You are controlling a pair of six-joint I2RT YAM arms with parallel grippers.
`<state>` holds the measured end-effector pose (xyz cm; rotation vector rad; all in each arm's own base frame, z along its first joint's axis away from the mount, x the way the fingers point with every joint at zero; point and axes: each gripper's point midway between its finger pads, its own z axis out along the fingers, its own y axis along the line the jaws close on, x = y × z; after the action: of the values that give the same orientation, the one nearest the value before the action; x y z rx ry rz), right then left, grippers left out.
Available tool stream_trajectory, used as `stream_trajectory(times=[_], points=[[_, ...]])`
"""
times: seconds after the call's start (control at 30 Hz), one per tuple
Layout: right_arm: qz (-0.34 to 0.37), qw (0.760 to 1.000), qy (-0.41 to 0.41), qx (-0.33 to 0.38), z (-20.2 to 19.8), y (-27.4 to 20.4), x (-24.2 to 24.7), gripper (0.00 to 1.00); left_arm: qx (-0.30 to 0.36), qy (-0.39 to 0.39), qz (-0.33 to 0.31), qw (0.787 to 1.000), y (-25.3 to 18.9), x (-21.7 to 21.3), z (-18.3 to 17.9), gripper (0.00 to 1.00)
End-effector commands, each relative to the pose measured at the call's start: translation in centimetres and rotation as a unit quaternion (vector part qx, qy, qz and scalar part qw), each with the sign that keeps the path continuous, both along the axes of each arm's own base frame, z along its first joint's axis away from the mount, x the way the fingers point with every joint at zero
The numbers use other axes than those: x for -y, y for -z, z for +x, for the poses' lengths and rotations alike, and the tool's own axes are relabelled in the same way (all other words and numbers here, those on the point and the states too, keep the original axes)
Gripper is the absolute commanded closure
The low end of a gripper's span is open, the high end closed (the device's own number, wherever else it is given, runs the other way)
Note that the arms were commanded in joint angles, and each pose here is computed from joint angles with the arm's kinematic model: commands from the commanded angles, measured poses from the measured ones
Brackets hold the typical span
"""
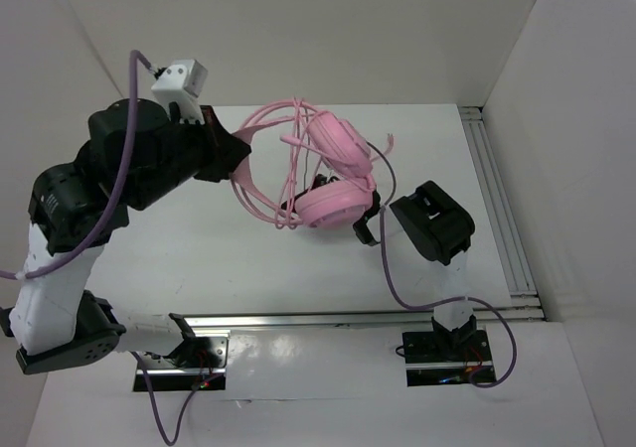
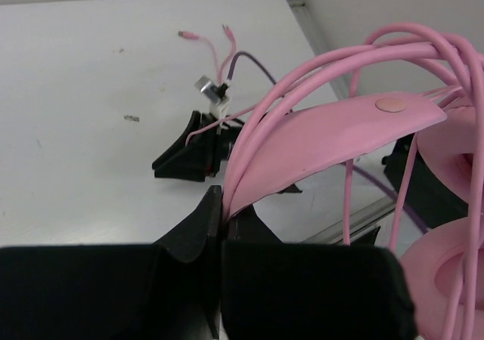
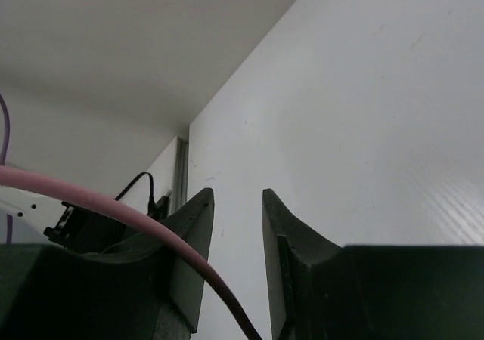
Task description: Wrap the headphones
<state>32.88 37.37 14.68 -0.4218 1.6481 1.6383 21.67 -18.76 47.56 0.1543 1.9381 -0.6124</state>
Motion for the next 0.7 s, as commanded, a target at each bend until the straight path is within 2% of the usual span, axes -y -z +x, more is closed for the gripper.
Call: stream_trajectory(times=[0.0, 0.1, 0.13, 0.17, 0.3, 0.43, 0.47, 0.5, 0.53, 0.6, 0.63, 0.67], points=[[0.083, 0.987, -0.016, 0.134, -0.9, -6.2, -0.5, 0.60, 0.083, -0.063, -0.144, 0.984, -8.2, -1.9, 0.3, 1.00], [0.057, 0.992, -0.013, 0.109, -1.2, -3.3, -0.2, 0.71, 0.094, -0.135, -0.135, 0.977, -8.3, -4.1, 2.4, 1.00], [0.050, 0.993, -0.012, 0.106, -1.2, -2.6, -0.2, 0.79, 0.102, -0.151, -0.131, 0.974, -8.6, -4.6, 3.2, 1.00], [0.050, 0.993, -0.017, 0.105, -1.7, -2.4, -0.3, 0.83, 0.102, -0.158, -0.122, 0.974, -8.3, -4.7, 3.8, 1.00], [0.045, 0.994, -0.026, 0.096, -3.4, -0.7, -0.2, 0.85, 0.109, -0.209, -0.110, 0.966, -8.4, -6.0, 7.1, 1.00], [0.036, 0.996, -0.033, 0.080, -6.5, 0.5, 0.2, 0.85, 0.094, -0.239, -0.085, 0.963, -6.7, -6.5, 12.2, 1.00], [0.034, 0.995, -0.024, 0.090, -6.6, 0.4, 0.6, 0.86, 0.092, -0.261, -0.080, 0.958, -6.2, -7.7, 13.6, 1.00], [0.039, 0.993, -0.030, 0.104, -7.6, -0.8, 0.7, 0.98, 0.084, -0.269, -0.073, 0.957, -5.5, -8.1, 14.7, 1.00], [0.039, 0.994, -0.018, 0.105, -8.0, -1.2, 0.8, 1.00, 0.079, -0.277, -0.069, 0.955, -4.9, -8.5, 15.8, 1.00], [0.008, 0.994, -0.016, 0.107, -10.2, -0.3, 1.3, 1.00, 0.048, -0.304, -0.042, 0.951, -1.8, -9.9, 18.8, 1.00], [0.017, 0.991, -0.003, 0.132, -10.8, -2.6, 1.5, 1.00, 0.032, -0.310, -0.030, 0.950, -0.1, -10.1, 19.9, 1.00], [-0.030, 0.991, -0.002, 0.129, -11.1, -1.0, 1.4, 1.00, 0.026, -0.318, -0.019, 0.948, 0.8, -10.4, 20.6, 1.00]])
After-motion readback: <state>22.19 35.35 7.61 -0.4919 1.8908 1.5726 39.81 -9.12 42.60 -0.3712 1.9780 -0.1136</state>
